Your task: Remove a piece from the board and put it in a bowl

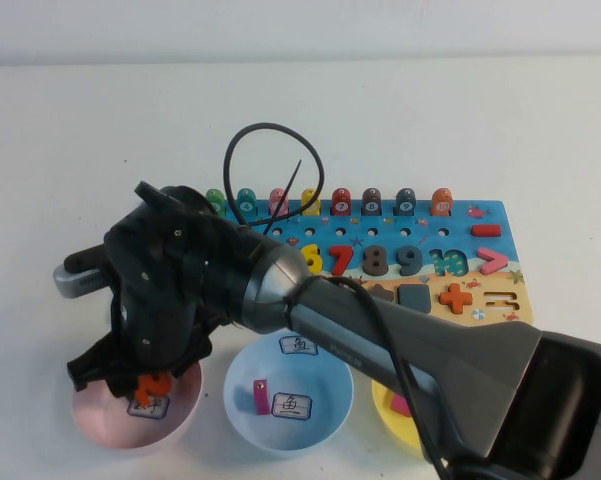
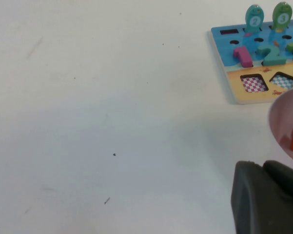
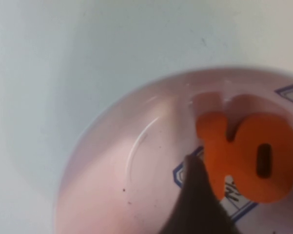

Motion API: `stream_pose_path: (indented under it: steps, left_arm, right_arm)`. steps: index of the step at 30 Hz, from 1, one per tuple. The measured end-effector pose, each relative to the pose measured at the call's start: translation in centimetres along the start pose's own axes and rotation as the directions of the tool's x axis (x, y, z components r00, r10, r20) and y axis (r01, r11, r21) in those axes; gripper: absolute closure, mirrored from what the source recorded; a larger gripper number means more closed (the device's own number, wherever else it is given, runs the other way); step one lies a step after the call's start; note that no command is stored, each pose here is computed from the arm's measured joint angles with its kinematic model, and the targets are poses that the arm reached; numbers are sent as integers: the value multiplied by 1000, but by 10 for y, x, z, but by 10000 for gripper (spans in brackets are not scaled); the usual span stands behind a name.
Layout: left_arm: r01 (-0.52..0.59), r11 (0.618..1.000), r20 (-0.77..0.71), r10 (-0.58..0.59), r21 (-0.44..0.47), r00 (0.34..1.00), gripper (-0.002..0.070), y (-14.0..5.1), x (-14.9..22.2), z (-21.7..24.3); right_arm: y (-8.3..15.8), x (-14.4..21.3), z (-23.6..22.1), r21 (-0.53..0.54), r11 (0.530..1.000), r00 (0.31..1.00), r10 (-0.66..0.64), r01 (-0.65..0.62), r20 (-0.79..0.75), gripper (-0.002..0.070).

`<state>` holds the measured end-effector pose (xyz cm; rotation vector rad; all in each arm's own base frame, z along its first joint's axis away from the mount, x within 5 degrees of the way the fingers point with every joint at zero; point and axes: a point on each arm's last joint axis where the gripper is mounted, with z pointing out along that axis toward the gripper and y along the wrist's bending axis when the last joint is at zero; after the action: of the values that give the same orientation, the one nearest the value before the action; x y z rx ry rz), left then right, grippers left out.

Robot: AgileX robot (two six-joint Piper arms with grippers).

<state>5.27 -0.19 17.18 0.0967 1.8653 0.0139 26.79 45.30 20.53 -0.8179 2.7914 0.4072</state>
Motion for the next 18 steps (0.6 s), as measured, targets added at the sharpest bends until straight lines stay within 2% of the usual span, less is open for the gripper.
stream_pose_path:
  steps: [4, 9, 14, 18]
  left_arm:
    - [0, 1000, 0, 0, 0, 1000, 676, 0, 0, 0]
    - [0, 1000, 0, 0, 0, 1000, 676, 0, 0, 0]
    - [0, 1000, 0, 0, 0, 1000, 676, 0, 0, 0]
    - [0, 1000, 0, 0, 0, 1000, 676, 0, 0, 0]
  right_arm:
    - [0, -1, -4, -2, 1000, 1000, -1, 1, 7, 271]
    - [5, -4, -45, -25, 1000, 997, -13, 15, 81, 281]
    - [10, -4, -93, -48, 997, 984, -58, 67, 166, 398]
    - [14, 1, -102, -44, 993, 981, -101, 109, 169, 482]
